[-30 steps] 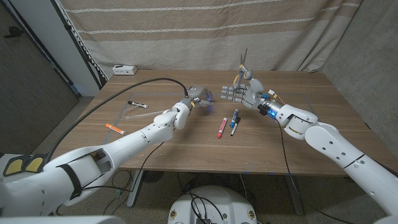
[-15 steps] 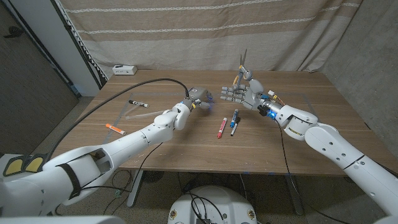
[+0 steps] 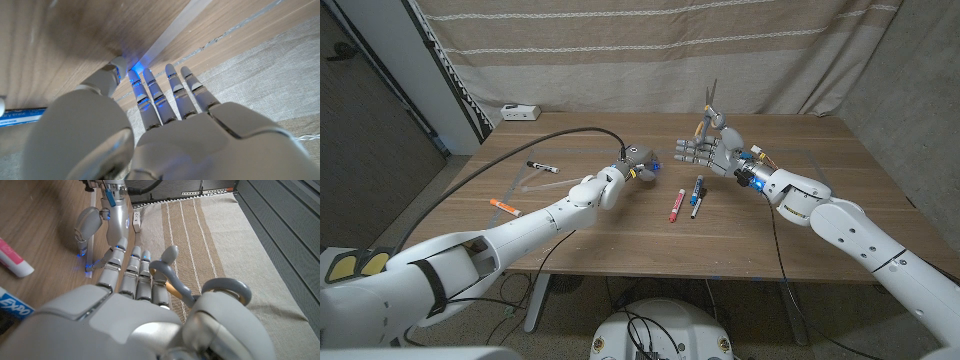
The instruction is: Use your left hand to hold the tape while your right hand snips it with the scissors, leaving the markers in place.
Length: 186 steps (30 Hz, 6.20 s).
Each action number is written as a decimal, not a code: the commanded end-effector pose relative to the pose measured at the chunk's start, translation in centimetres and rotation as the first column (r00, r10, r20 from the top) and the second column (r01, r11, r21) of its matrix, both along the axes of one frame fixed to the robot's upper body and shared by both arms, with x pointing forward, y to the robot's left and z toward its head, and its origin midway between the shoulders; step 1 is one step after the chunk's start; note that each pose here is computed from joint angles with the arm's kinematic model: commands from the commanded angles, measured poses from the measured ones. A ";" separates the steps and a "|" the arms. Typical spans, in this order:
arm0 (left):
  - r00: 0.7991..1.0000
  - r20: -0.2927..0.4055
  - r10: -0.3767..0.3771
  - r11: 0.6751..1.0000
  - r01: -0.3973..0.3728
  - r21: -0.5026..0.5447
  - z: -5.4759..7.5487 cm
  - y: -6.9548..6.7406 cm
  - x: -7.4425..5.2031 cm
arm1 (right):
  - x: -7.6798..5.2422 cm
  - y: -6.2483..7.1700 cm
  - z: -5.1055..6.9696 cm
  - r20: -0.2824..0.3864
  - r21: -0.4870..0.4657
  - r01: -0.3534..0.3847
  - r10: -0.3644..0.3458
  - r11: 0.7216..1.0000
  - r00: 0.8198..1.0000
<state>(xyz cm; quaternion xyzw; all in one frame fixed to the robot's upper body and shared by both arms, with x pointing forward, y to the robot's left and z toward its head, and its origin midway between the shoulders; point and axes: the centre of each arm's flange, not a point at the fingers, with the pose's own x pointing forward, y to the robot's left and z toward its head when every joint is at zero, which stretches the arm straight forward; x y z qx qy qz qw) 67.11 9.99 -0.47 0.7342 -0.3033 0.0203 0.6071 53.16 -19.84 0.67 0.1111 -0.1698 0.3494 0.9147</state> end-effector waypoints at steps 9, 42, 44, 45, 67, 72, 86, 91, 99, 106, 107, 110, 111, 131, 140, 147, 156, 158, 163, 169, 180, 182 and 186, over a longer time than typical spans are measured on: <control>0.999 -0.036 0.036 0.999 -0.036 0.001 -0.5 0.0 0.2 | -0.2 0.1 -0.1 0.001 -0.001 -0.001 0.001 1.000 1.000; 0.999 -0.040 0.024 0.999 -0.025 -0.033 -1.5 -0.4 -0.1 | -0.4 -0.1 0.0 -0.002 0.001 0.004 -0.004 1.000 1.000; 0.999 -0.040 0.022 0.999 -0.023 -0.039 -1.4 -0.4 -0.1 | -0.4 -0.2 0.0 -0.001 0.003 0.003 -0.003 1.000 1.000; 0.999 -0.042 0.020 0.999 -0.021 -0.044 -1.4 -0.4 -0.1 | -0.4 -0.2 0.0 -0.001 0.002 0.005 -0.005 1.000 1.000; 0.992 -0.046 -0.115 0.933 0.092 -0.348 -0.5 0.9 -0.6 | -0.2 -0.2 -0.2 -0.004 0.004 0.002 -0.002 1.000 1.000; 0.984 -0.066 -0.166 0.885 0.119 -0.450 0.0 1.2 -0.8 | -0.2 -0.1 -0.2 -0.002 0.006 -0.001 0.001 1.000 1.000; 0.961 -0.116 -0.252 0.839 0.158 -0.521 1.9 0.8 -1.7 | -0.2 0.1 -0.2 -0.002 0.012 0.002 -0.001 1.000 1.000; 0.955 -0.107 -0.277 0.818 0.175 -0.549 2.4 1.0 -2.0 | -0.2 0.1 -0.2 0.002 0.014 -0.001 0.001 1.000 1.000; 0.949 -0.079 -0.305 0.780 0.202 -0.593 2.9 1.2 -2.4 | -0.2 0.1 -0.2 0.002 0.008 -0.001 0.001 1.000 1.000; 0.946 -0.032 -0.323 0.734 0.230 -0.639 3.4 1.3 -3.0 | -0.2 0.1 0.0 0.008 0.009 -0.005 0.005 1.000 1.000; 0.945 -0.024 -0.325 0.728 0.234 -0.644 3.6 1.4 -3.0 | -0.2 0.1 0.0 0.009 0.010 -0.007 0.006 1.000 1.000; 0.944 -0.004 -0.330 0.712 0.246 -0.657 4.2 1.5 -3.1 | -0.2 0.0 0.0 0.012 0.011 -0.007 0.006 1.000 1.000; 0.944 0.003 -0.331 0.709 0.250 -0.660 4.4 1.5 -3.1 | -0.2 0.0 0.0 0.013 0.011 -0.007 0.007 1.000 1.000; 0.907 0.099 -0.410 0.624 0.358 -0.695 8.0 1.1 -3.3 | 0.0 -0.4 -0.1 0.028 0.010 -0.012 0.011 1.000 1.000; 0.873 0.119 -0.474 0.568 0.406 -0.716 10.1 0.5 -3.3 | 0.1 -0.3 -0.6 0.024 0.012 -0.023 0.023 1.000 0.999; 0.858 0.121 -0.499 0.552 0.422 -0.719 10.9 0.4 -3.3 | -0.1 -0.5 -0.9 0.026 0.012 -0.022 0.022 1.000 0.999; 0.852 0.132 -0.507 0.534 0.431 -0.727 11.6 0.4 -3.5 | -0.1 -0.5 -1.3 0.016 0.013 -0.017 0.017 1.000 1.000; 0.848 0.128 -0.514 0.522 0.427 -0.739 11.7 0.5 -3.3 | 0.0 -0.6 -1.3 0.014 0.010 -0.011 0.011 1.000 1.000; 0.840 0.139 -0.525 0.496 0.434 -0.752 12.2 0.7 -3.2 | -0.1 -0.6 -1.5 0.012 0.009 -0.006 0.006 1.000 1.000; 0.837 0.145 -0.528 0.481 0.435 -0.761 12.3 0.7 -3.1 | -0.1 -0.8 -1.6 0.015 0.012 0.002 -0.002 1.000 1.000; 0.820 0.131 -0.558 0.440 0.426 -0.790 12.5 0.8 -2.6 | -0.3 -0.9 -1.7 0.012 0.008 0.009 -0.009 1.000 1.000; 0.827 0.159 -0.539 0.461 0.448 -0.766 12.7 0.6 -3.0 | -0.3 -0.9 -1.7 0.012 0.007 0.007 -0.008 1.000 1.000; 0.814 0.173 -0.555 0.460 0.473 -0.751 13.2 0.2 -3.4 | -0.3 -0.8 -1.8 0.010 0.003 0.004 -0.004 1.000 1.000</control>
